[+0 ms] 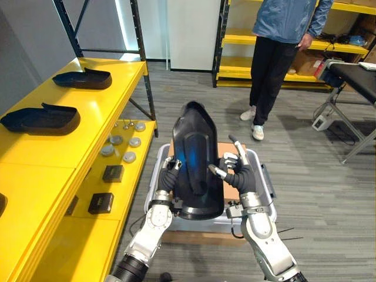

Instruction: Walk over and take plastic housings, then place them on the shelf

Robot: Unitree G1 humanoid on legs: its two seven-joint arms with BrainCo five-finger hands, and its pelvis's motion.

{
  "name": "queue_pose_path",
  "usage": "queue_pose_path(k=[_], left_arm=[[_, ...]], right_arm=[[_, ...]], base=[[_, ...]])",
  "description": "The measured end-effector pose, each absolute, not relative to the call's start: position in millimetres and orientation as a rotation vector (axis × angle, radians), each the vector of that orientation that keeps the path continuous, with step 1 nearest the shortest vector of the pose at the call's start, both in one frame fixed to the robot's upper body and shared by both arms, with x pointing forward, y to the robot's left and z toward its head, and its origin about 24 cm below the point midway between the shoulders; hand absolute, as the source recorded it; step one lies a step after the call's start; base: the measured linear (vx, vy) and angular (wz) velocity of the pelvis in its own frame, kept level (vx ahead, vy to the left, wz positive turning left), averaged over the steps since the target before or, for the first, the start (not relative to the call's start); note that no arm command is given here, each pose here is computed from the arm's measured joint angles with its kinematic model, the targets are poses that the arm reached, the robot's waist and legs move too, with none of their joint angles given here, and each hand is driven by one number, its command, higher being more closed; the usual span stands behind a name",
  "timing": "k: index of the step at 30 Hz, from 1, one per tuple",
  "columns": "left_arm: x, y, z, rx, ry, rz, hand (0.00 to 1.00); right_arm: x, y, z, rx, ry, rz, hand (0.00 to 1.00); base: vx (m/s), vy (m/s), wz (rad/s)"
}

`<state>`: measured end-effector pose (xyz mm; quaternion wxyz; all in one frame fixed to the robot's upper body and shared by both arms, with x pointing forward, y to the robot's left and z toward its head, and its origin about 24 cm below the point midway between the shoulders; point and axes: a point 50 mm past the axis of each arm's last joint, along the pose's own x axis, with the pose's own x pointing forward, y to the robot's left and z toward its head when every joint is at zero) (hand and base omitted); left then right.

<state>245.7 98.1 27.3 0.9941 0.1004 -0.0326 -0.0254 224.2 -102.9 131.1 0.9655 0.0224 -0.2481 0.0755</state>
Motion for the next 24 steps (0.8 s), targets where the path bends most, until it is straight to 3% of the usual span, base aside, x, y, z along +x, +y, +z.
queue_pose_path(k=[7, 13, 17, 21, 24], left_arm=[[244.1, 104.8, 46.4, 0.145, -0.136, 0.01, 1.0], [235.8, 129.8, 63.4, 0.098, -0.207, 0.163, 1.0], [233.2, 144.5, 65.7, 0.1, -0.22, 0.235, 1.0], [220.4, 153.0, 72.4, 0.087, -0.26, 0.271, 1.0], [219.9, 153.1, 72.9, 0.082, -0.265, 0.268, 1.0]], right_arm=[[223.4, -172.5, 164.9, -0.033, -0.684, -0.168, 0.0], [205.1, -239.6, 149.8, -0.146, -0.615, -0.482, 0.0], [189.2, -278.9, 109.1, -0.22, -0.405, -0.647, 0.0], [161.8, -309.9, 24.4, -0.244, 0.025, -0.736, 0.0], [133.0, -311.3, -37.7, -0.18, 0.332, -0.745, 0.0]], base=[[0.0, 0.001, -0.02], [0.0, 0.0, -0.01], [0.01, 0.001, -0.02], [0.0, 0.0, 0.01], [0.0, 0.0, 0.1]])
